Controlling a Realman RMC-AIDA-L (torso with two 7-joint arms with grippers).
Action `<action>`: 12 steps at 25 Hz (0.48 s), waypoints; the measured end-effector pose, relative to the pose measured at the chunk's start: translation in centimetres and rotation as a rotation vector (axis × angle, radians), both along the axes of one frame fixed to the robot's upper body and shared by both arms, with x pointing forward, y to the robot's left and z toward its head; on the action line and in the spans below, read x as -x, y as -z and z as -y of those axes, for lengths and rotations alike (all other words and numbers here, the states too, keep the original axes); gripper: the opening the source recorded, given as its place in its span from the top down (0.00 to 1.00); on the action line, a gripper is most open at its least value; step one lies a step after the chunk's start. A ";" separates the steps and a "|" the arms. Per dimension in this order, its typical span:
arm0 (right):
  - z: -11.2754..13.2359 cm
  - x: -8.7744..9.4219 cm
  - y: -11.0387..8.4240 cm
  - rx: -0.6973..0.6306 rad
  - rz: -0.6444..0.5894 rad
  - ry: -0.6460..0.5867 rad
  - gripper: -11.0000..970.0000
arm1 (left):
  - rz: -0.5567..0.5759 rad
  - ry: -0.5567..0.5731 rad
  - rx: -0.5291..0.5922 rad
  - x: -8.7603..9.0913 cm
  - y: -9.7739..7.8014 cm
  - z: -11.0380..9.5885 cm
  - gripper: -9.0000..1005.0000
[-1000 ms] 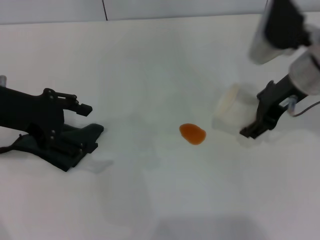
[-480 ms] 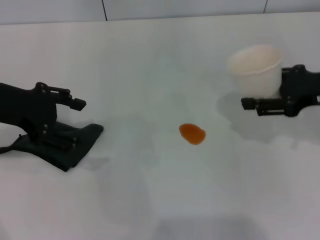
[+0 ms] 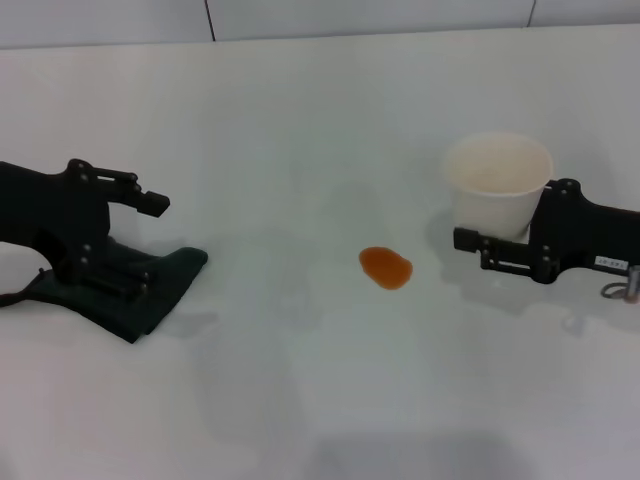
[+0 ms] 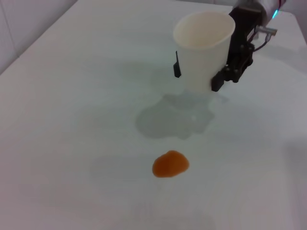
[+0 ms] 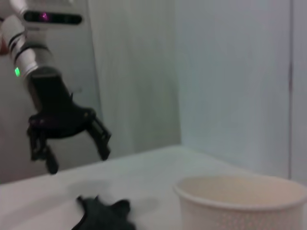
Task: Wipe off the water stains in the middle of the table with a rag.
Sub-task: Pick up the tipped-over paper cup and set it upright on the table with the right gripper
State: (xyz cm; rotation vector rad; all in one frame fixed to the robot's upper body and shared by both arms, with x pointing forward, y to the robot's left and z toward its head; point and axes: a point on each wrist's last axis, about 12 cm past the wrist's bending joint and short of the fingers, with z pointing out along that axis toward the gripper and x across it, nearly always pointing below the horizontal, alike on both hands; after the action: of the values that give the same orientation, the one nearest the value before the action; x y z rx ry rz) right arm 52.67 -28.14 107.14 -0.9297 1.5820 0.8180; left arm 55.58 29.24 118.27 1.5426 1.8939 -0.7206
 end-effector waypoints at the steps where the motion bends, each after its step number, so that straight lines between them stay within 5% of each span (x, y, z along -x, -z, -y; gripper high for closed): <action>1: -0.1 0.1 0.5 -0.021 0.016 0.025 0.30 | 0.002 0.002 0.000 0.0 0.0 0.0 0.13; 12: -0.3 1.2 4.0 0.010 0.035 0.169 0.30 | 0.009 0.005 -0.001 -0.2 -0.2 0.1 0.13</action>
State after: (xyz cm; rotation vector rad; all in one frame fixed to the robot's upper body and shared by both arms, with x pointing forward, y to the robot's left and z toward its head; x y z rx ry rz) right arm 51.48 -27.79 103.12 -0.8012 1.6114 0.6722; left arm 55.76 29.10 118.44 1.5491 1.8849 -0.7129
